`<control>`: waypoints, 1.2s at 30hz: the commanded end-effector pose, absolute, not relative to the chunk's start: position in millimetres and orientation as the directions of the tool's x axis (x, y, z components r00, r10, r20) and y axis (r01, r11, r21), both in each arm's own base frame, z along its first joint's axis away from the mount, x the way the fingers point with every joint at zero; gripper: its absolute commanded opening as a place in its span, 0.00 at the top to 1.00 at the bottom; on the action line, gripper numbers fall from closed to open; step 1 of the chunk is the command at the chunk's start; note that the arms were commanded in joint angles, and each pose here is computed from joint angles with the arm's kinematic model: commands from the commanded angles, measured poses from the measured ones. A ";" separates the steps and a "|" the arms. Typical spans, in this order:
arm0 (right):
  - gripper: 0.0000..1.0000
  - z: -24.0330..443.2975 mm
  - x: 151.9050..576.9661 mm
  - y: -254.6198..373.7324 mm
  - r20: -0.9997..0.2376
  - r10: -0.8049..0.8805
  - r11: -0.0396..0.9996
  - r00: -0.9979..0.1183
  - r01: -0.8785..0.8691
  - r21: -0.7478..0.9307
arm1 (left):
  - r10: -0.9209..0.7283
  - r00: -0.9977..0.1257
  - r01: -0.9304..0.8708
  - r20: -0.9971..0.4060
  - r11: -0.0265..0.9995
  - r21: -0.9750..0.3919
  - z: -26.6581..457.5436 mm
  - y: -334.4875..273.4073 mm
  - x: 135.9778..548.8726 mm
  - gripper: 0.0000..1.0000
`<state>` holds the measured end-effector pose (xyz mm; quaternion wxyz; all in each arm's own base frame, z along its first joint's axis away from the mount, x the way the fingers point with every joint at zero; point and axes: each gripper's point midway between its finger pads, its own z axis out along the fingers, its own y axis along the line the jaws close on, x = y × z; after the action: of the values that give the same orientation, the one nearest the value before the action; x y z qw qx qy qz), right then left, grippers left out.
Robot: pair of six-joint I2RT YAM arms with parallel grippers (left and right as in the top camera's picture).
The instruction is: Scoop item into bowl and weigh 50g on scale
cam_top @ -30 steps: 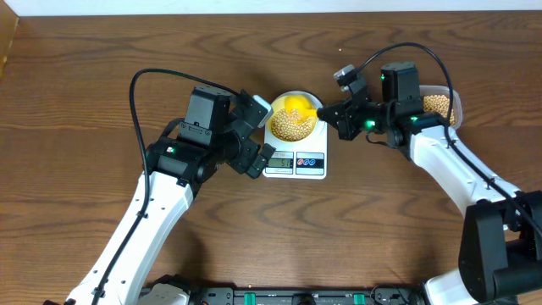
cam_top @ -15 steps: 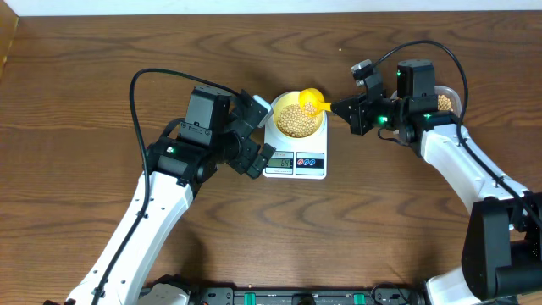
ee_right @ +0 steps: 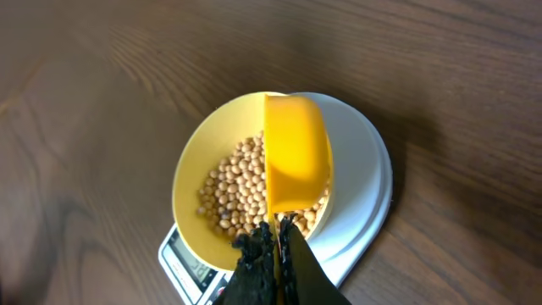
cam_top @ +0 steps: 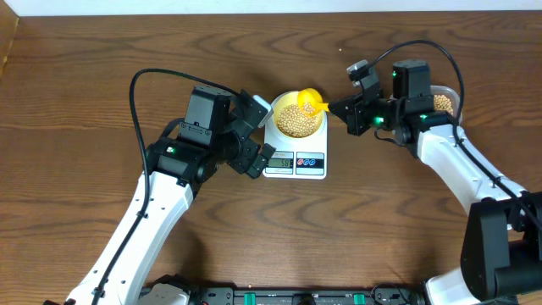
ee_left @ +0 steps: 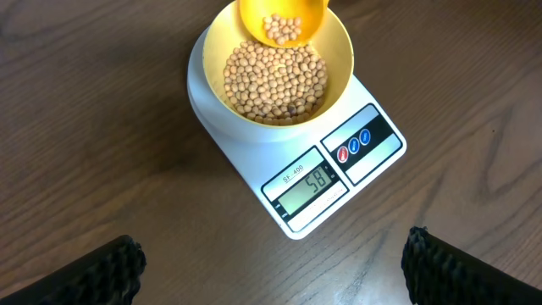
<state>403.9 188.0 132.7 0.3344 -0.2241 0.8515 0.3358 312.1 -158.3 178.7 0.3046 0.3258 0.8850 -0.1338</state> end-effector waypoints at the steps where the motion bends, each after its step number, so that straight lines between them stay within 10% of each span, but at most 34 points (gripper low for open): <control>1: 0.99 125.4 408.2 187.3 -0.725 -0.186 0.717 -0.663 -0.596 0.361 | 0.493 -0.600 0.662 -0.630 0.748 -0.045 179.8 -158.3 310.4 0.01; 36: 0.99 107.7 390.7 201.4 -0.673 -0.258 0.724 -0.693 -0.600 0.340 | 0.493 -0.600 0.662 -0.630 0.748 -0.045 179.8 -158.3 310.4 0.01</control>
<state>392.9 201.0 113.6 0.3120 -0.2397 0.8741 0.2849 312.1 -158.3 178.7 0.3046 0.3258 0.8850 -0.1338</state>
